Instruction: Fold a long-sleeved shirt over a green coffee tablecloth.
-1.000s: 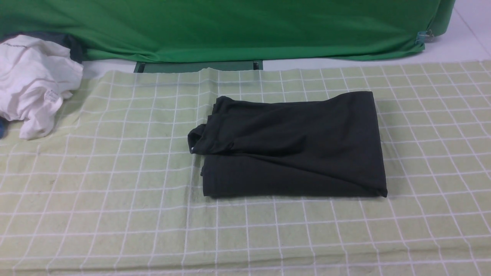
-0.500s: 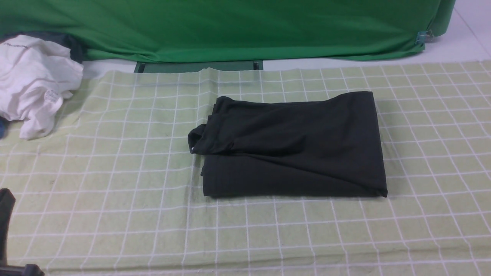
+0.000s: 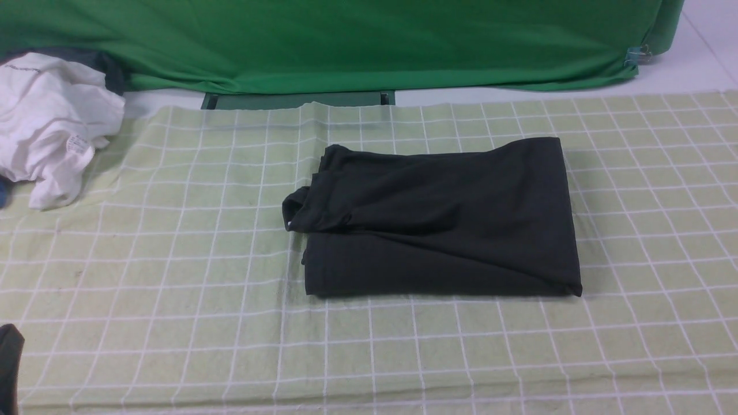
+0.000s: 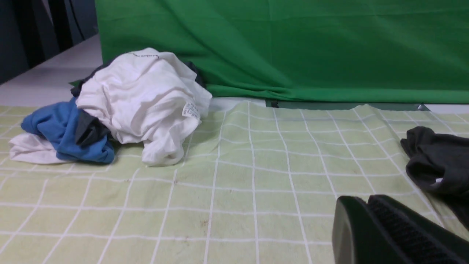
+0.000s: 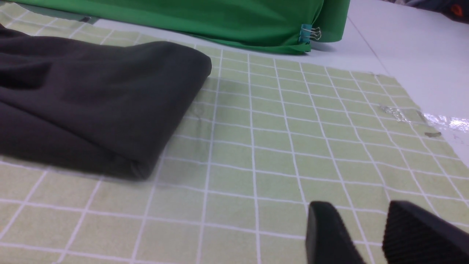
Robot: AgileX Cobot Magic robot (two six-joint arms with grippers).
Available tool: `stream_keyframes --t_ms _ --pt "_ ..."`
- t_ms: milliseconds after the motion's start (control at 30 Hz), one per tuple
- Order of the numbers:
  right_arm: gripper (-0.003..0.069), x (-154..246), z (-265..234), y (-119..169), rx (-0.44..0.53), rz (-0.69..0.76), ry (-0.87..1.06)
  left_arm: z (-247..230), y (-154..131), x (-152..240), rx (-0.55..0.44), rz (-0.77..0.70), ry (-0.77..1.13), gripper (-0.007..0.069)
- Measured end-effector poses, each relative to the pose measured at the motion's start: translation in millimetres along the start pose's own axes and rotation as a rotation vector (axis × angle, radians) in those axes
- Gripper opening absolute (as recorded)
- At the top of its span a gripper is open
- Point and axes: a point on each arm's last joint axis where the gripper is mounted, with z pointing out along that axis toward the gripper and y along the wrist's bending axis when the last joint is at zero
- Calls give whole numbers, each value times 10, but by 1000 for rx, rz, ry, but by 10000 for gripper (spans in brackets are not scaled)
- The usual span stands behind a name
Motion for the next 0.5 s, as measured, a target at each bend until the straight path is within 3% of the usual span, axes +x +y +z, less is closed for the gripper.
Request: stream_keyframes --t_ms 500 --pt "240 0 0 0 0 1 0 -1 2 38 -3 -7 42 35"
